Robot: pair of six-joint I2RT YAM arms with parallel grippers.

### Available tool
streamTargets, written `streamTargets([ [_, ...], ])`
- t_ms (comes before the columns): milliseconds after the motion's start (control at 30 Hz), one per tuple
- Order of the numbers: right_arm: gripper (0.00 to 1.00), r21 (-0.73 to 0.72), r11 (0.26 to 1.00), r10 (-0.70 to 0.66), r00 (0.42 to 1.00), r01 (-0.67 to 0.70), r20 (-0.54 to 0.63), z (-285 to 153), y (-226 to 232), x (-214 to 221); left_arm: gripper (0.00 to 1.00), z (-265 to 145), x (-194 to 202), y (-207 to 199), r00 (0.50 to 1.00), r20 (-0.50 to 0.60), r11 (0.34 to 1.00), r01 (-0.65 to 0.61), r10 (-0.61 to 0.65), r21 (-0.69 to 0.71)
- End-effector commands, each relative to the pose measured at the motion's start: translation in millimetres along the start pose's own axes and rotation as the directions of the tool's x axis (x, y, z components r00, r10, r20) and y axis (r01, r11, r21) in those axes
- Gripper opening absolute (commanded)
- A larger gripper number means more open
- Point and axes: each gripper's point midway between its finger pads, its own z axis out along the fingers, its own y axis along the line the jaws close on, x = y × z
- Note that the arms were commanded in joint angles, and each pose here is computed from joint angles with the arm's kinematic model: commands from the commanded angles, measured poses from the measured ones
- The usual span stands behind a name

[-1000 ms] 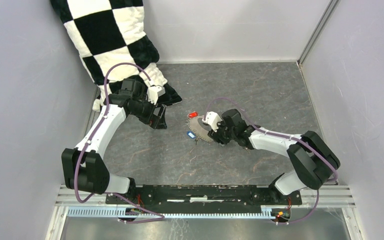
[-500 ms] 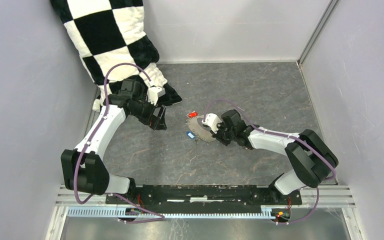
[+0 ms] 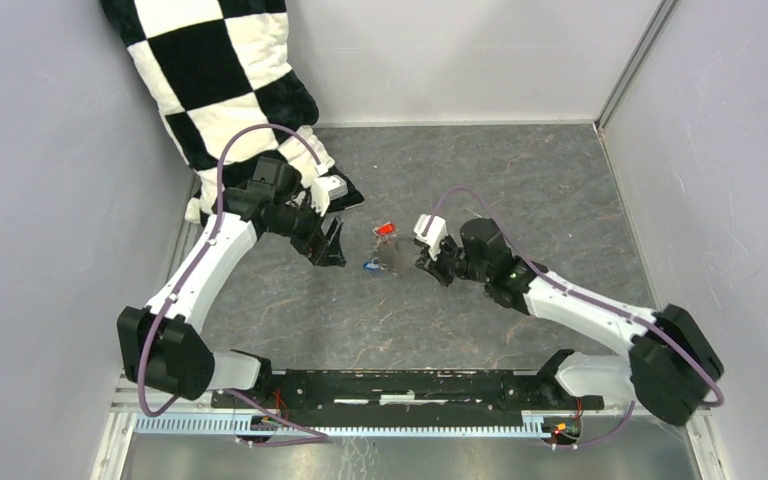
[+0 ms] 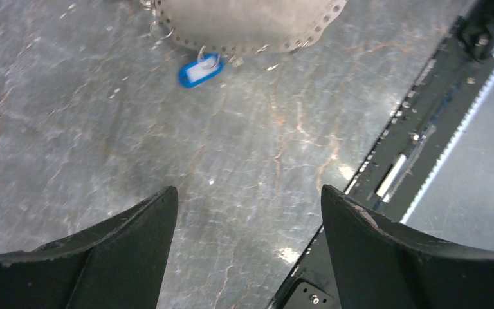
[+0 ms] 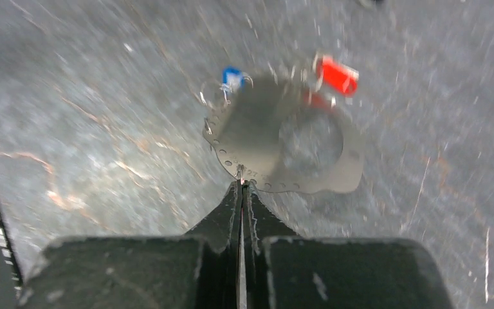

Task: Put the keys on the keyring

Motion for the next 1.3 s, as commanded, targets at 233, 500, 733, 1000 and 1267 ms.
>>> streamTargets([
  [233,0.0,-0.086,0.993,-0.036,0.914,0.077,0.405,-44.6,76.1,-123.8,0.93,-53.6,-49.7,-108.6,0.89,0.24,0.878,-0.436,0.388,0.198],
  [500,0.0,-0.126,0.978,-0.076,0.843,0.167,0.532,-79.0,111.4,-190.4,0.54,-75.1,-57.6,-156.7,0.85,0.292,0.803,-0.516,0.438,0.298],
  [733,0.0,-0.122,0.976,-0.067,0.781,0.181,0.621,-110.1,121.9,-229.0,0.53,-86.4,-38.5,-173.3,0.846,0.283,0.792,-0.527,0.452,0.308],
  [1000,0.01,-0.101,0.972,-0.109,0.786,0.213,0.608,-112.8,130.4,-246.0,0.53,-99.7,-58.9,-182.5,0.826,0.357,0.799,-0.538,0.435,0.27],
  [1267,0.01,-0.073,0.974,-0.14,0.822,0.215,0.552,-107.4,134.9,-257.1,0.45,-105.9,-60.4,-189.0,0.824,0.369,0.797,-0.538,0.43,0.273],
])
